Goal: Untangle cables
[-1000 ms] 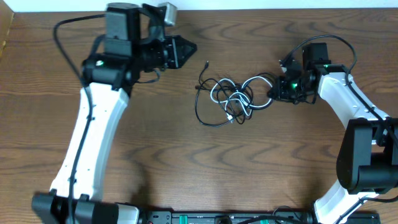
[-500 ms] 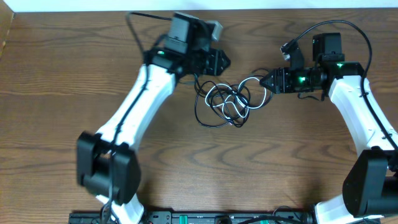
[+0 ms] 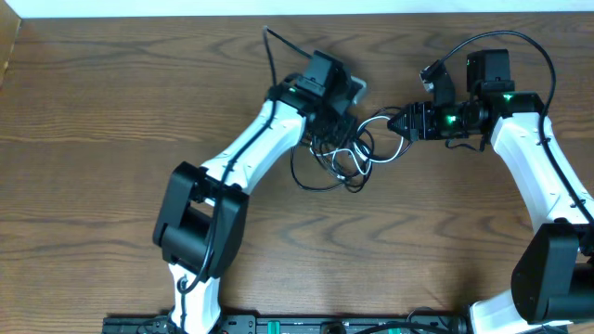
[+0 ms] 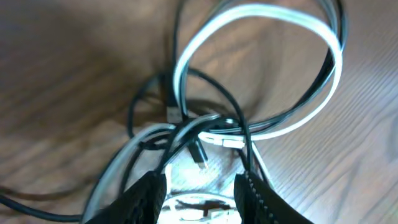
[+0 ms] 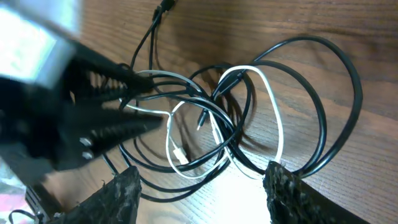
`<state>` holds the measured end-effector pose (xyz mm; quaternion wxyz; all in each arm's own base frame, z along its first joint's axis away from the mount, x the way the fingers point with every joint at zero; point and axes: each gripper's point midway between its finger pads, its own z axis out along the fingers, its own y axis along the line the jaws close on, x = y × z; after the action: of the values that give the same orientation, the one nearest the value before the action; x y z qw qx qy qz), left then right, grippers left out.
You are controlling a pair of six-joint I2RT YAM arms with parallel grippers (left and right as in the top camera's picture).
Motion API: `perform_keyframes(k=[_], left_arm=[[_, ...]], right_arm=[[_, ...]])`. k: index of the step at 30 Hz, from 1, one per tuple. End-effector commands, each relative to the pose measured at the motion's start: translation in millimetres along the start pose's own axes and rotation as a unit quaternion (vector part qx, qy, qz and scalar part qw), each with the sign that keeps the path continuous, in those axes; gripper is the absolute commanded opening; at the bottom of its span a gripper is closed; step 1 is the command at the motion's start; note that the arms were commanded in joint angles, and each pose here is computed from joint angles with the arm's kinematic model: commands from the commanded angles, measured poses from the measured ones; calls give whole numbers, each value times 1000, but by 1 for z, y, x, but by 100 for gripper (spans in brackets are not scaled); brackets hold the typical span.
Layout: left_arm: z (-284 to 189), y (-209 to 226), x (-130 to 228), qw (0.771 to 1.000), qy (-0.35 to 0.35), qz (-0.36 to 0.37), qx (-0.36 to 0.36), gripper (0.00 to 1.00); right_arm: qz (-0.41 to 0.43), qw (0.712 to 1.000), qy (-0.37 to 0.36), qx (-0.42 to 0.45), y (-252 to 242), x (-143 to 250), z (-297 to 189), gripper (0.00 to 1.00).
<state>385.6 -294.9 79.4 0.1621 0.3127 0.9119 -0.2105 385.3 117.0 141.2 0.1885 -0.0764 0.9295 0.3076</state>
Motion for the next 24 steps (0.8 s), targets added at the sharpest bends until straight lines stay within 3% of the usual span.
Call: perform_keyframes(k=[1, 5, 21, 22, 24], left_arm=[[19, 7, 18, 998, 38, 45, -33, 42], [36, 23, 29, 994, 62, 49, -74, 42], [74, 35, 48, 993, 88, 42, -71, 43], [75, 35, 49, 993, 90, 41, -71, 38], [76, 35, 50, 992, 92, 41, -71, 12]], right_arm=[[-4, 1000, -3, 4, 0, -3, 0, 61], [-4, 1000, -2, 4, 0, -3, 0, 62], [-4, 1000, -2, 12, -2, -3, 0, 66], [-4, 1000, -2, 12, -2, -3, 0, 66], [-4, 1000, -2, 12, -2, -3, 0, 66]])
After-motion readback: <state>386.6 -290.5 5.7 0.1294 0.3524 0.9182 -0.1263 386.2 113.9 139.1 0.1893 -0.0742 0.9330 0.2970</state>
